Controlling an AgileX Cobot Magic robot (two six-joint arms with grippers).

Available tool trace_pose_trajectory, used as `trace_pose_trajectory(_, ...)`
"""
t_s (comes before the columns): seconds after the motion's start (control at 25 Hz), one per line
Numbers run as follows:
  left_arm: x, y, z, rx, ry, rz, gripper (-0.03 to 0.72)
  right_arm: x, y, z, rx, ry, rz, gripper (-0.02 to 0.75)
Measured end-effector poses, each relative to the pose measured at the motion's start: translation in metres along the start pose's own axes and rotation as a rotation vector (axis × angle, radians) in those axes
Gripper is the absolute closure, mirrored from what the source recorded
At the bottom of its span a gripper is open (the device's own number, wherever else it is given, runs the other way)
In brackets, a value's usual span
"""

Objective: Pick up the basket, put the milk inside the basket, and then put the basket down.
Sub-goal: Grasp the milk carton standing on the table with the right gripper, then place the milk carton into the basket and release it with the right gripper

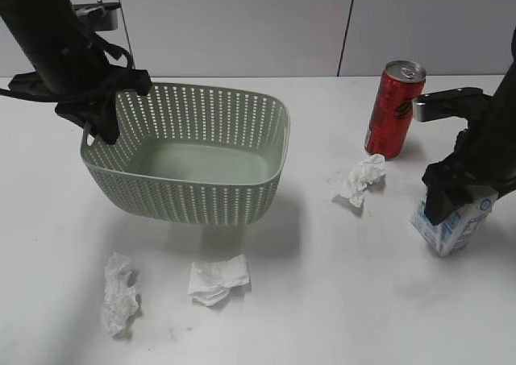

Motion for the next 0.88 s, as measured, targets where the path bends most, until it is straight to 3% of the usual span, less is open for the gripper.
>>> trace_pose_trajectory(0.16, 0.000, 0.000, 0.000, 0.000, 0.000, 0.000, 0.702, -0.001, 0.001, -0.001, 0.001, -0.004, -0.003, 0.250)
trace_pose_trajectory(0.36, 0.000, 0.000, 0.000, 0.000, -0.001, -0.002, 0.702, -0.001, 0.001, -0.001, 0.005, -0.008, -0.005, 0.422)
trace_pose_trajectory(0.64, 0.000, 0.001, 0.000, 0.000, -0.002, -0.006, 0.702, 0.004, 0.002, 0.000, 0.007, -0.007, -0.005, 0.428)
trace_pose_trajectory(0.88, 0.000, 0.001, 0.000, 0.000, -0.003, -0.008, 0.702, 0.043, 0.009, 0.002, 0.023, -0.007, -0.024, 0.429)
Point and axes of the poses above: a point on each arm's last joint axis where the gripper is mounted, x pointing back along that axis away from the gripper, z along the wrist's bending axis when the last joint is at zero, y = z × x, the point moved 2 cm from there along -x, pointing out along that axis toward the gripper, and after that the axes turned 13 degrees about x, right-handed, at the moved point
